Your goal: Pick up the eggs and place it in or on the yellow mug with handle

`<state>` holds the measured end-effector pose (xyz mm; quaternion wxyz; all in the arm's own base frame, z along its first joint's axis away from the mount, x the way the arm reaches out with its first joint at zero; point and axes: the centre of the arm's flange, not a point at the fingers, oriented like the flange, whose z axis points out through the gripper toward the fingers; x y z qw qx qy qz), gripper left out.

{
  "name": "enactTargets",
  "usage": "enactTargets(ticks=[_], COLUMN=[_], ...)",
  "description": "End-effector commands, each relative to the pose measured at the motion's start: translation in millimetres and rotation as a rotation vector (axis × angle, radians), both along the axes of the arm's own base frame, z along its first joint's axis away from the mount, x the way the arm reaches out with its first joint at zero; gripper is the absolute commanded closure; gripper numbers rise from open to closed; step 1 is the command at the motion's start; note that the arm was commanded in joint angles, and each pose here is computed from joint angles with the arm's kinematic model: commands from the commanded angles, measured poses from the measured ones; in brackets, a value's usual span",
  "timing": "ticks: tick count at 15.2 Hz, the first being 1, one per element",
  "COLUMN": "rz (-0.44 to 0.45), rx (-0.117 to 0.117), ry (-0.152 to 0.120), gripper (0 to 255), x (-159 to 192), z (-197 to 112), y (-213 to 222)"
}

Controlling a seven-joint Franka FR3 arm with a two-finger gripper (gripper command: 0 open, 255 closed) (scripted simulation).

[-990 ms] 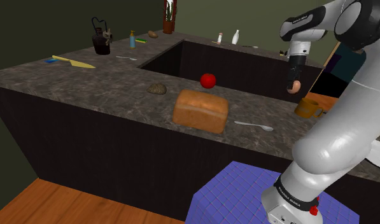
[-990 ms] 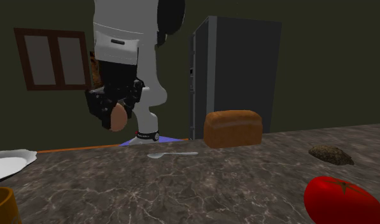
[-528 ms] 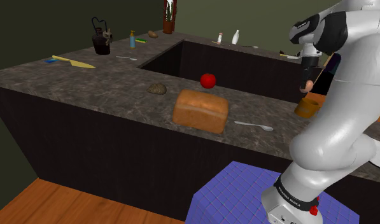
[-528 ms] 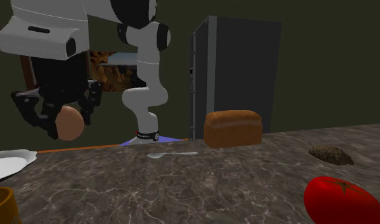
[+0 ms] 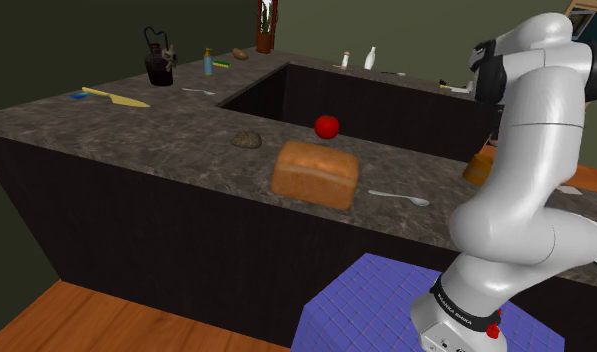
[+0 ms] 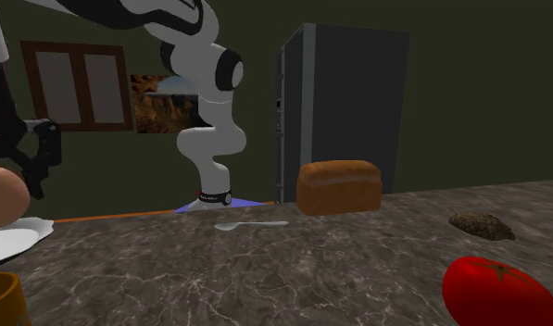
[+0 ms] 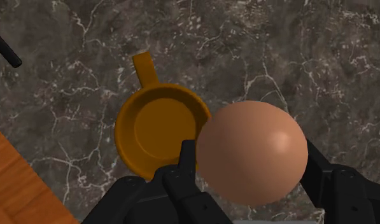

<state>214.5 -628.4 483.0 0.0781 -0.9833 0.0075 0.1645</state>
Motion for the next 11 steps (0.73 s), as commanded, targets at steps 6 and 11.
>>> enactTargets(ticks=[6, 11], rz=[0.003, 0.003], rx=[0.001, 0.001], ry=[0.0, 0.0], gripper=[255, 255], x=[-25.1, -25.1], z=[-13.1, -39.5], y=[-52.6, -52.6])
